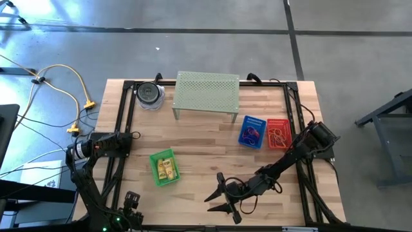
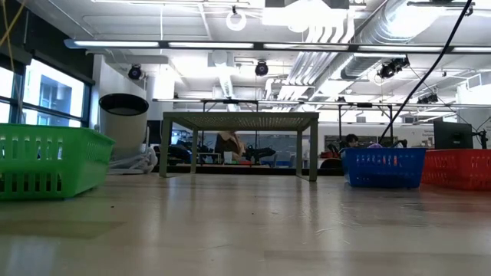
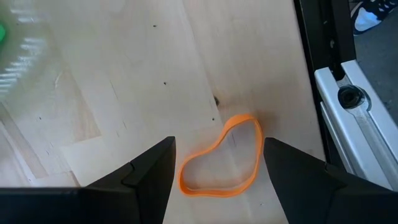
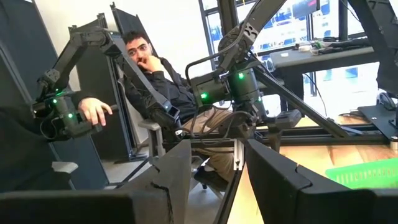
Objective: Pick & Place Office Desk Supplies
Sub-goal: Put the orange rubber band into the red bin
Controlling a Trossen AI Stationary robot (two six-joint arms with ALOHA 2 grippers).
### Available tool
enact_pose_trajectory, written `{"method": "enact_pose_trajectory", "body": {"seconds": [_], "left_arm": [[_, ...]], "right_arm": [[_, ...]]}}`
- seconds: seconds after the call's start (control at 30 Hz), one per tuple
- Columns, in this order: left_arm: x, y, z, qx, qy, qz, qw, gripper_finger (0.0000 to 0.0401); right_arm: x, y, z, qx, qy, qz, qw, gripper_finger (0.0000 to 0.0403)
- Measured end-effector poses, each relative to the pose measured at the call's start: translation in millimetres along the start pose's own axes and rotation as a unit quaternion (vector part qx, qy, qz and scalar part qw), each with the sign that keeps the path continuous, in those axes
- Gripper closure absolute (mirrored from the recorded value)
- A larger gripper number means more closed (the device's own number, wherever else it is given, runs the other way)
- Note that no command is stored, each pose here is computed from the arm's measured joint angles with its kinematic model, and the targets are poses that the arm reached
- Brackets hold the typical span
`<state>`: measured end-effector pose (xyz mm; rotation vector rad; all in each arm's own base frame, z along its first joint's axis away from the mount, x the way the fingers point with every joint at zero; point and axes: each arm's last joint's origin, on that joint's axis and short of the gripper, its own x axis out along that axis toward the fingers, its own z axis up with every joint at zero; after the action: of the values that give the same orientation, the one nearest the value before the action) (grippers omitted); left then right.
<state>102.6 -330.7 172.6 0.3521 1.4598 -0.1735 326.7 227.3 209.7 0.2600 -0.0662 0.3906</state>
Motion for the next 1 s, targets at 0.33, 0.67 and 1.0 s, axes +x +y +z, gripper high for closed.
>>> {"method": "enact_pose_trajectory", "body": {"seconds": [0.33, 0.67, 1.0], "left_arm": [[0, -1, 1, 0.003, -0.003, -0.005, 1.0, 0.0167], [7, 0, -1, -0.004, 0.0, -0.006, 1.0, 0.0167], [14, 3, -4, 0.0, 0.001, 0.002, 1.0, 0.0167]], "right_arm": [[0, 0, 0, 0.002, 0.0, 0.001, 1.0, 0.0261], [0, 1, 0, 0.002, 0.0, 0.001, 1.0, 0.0261], [0, 1, 0, 0.023, 0.002, 0.005, 1.0, 0.0261]]}}
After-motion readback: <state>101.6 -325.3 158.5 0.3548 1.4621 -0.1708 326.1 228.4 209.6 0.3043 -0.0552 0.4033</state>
